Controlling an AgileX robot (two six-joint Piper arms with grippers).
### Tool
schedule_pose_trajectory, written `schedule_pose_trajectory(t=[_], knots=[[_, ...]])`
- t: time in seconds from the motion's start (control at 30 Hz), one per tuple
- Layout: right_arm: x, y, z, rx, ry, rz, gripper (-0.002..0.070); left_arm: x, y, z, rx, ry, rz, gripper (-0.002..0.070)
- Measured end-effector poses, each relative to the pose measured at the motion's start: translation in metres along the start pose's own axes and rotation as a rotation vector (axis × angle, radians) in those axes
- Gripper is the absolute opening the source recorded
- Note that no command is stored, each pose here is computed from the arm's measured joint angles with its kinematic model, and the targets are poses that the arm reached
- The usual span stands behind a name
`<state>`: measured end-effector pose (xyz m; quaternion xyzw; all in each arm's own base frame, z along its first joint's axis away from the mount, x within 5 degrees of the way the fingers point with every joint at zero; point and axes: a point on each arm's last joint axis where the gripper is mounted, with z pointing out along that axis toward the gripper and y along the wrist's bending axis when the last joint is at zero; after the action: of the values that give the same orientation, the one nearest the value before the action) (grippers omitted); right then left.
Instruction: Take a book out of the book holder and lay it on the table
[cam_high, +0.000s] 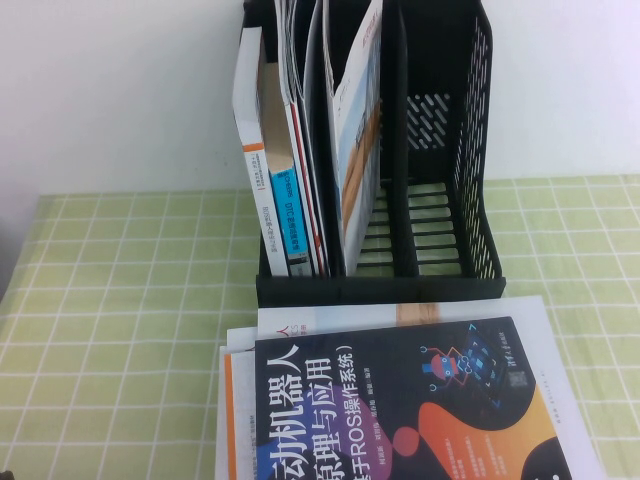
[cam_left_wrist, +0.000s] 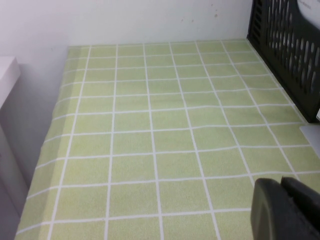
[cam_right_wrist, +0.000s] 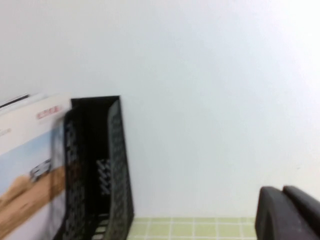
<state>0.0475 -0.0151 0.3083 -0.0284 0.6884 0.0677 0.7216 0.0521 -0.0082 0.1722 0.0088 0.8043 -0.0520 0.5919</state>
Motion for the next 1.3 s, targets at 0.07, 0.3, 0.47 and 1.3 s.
schedule_pose_trajectory(t=[0.07,0.3,0.47,1.3], knots=[[-0.002,-0.002,-0.002,0.066,-0.020,0.002,0.0004,0.000,0.000,0.000,0.000,0.000,0.000,-0.0003],[0.001,0.011,-0.002,-0.004,-0.068,0.042,0.0004,0.000,0.000,0.000,0.000,0.000,0.000,-0.0003],[0.030,0.020,-0.008,-0.086,0.006,-0.066,0.0004,0.000,0.000,0.000,0.000,0.000,0.000,-0.0003],[0.142,0.009,-0.001,0.163,0.390,0.014,0.0004,0.000,0.000,0.000,0.000,0.000,0.000,-0.0003]])
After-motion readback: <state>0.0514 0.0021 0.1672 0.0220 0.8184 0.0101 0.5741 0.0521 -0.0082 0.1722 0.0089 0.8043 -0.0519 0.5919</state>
